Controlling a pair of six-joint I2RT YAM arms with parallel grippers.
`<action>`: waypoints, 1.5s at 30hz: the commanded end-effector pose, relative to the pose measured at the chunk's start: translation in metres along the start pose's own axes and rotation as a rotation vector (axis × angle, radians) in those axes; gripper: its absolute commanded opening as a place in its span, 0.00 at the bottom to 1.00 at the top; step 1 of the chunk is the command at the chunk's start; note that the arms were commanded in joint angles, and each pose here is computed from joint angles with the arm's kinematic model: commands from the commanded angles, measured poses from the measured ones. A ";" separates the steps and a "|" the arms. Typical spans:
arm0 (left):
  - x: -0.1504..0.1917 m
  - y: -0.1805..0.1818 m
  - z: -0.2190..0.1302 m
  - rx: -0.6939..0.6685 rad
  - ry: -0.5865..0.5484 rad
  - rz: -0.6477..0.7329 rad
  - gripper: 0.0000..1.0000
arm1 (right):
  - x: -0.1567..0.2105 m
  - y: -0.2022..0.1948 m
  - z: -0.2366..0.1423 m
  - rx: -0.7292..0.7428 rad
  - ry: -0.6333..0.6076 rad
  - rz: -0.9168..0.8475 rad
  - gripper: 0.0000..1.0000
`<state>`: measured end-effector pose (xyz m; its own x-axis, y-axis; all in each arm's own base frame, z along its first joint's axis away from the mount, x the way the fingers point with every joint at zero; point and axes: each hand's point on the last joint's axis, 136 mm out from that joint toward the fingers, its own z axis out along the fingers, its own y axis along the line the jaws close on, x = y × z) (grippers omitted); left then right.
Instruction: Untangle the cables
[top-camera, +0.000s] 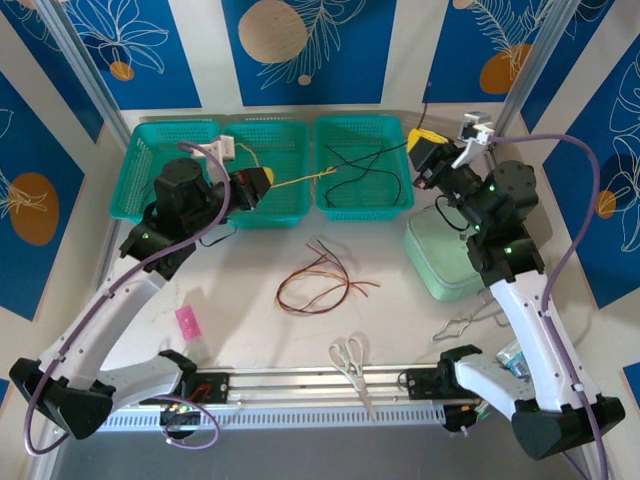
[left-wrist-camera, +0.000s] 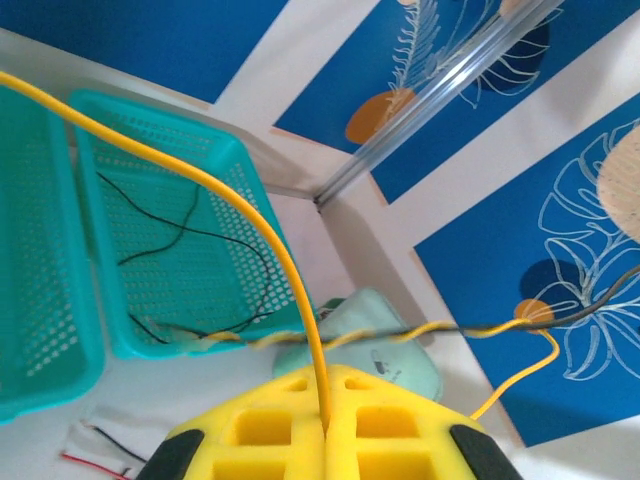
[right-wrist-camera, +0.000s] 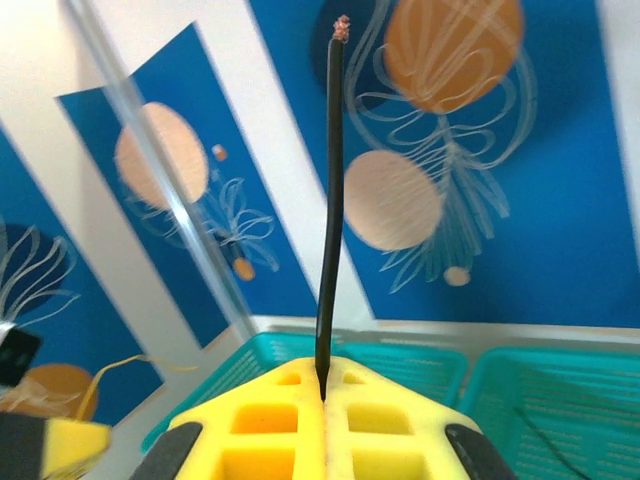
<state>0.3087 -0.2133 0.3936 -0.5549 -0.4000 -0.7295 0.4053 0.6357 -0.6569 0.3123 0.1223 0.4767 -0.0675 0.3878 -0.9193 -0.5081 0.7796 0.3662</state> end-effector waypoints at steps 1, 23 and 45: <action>-0.013 0.008 -0.018 -0.068 -0.036 0.051 0.00 | -0.024 -0.019 -0.016 0.122 -0.066 -0.036 0.00; -0.003 0.085 -0.070 -0.400 0.003 0.104 0.00 | -0.052 -0.110 -0.077 0.457 -0.167 0.015 0.00; -0.007 0.129 -0.108 -0.609 -0.037 0.105 0.00 | -0.076 -0.148 -0.128 0.668 -0.265 -0.014 0.00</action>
<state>0.2910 -0.0696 0.3375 -0.5112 -0.3421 -0.7884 -0.0013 0.9177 -0.3973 0.2851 -0.0790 0.4746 0.1713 0.4290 -0.8869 0.1005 0.8879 0.4490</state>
